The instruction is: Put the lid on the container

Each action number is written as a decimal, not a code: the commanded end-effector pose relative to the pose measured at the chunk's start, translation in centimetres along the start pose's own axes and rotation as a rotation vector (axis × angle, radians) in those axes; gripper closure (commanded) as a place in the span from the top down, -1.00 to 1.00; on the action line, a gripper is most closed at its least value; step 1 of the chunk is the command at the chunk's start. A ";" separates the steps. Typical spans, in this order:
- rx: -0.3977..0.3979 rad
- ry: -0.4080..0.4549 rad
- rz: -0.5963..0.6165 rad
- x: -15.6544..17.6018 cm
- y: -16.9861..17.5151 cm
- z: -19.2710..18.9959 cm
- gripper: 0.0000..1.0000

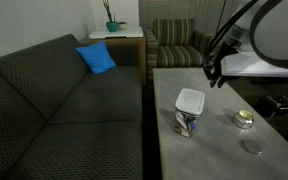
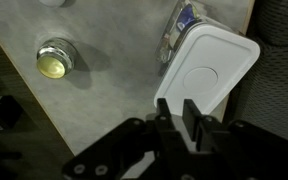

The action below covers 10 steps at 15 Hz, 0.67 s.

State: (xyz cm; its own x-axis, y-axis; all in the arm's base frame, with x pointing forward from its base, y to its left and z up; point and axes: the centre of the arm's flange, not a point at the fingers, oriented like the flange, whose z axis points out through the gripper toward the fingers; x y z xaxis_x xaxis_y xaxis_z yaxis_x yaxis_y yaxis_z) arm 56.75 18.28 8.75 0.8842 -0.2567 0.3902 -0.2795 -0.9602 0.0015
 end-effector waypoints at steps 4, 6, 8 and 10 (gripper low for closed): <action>-0.024 -0.033 -0.029 -1.1 0.8 -2.1 0.50; -0.025 -0.034 -0.038 -1.2 0.7 -2.0 0.78; -0.030 -0.040 -0.042 -1.2 0.4 -1.8 0.98; -0.032 -0.041 -0.060 -1.2 0.2 -1.7 1.00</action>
State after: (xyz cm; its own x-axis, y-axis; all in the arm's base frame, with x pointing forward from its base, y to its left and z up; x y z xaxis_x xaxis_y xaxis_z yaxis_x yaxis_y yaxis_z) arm 55.50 18.52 8.87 0.8969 -0.2361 0.3740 -0.2621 -0.9649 0.0193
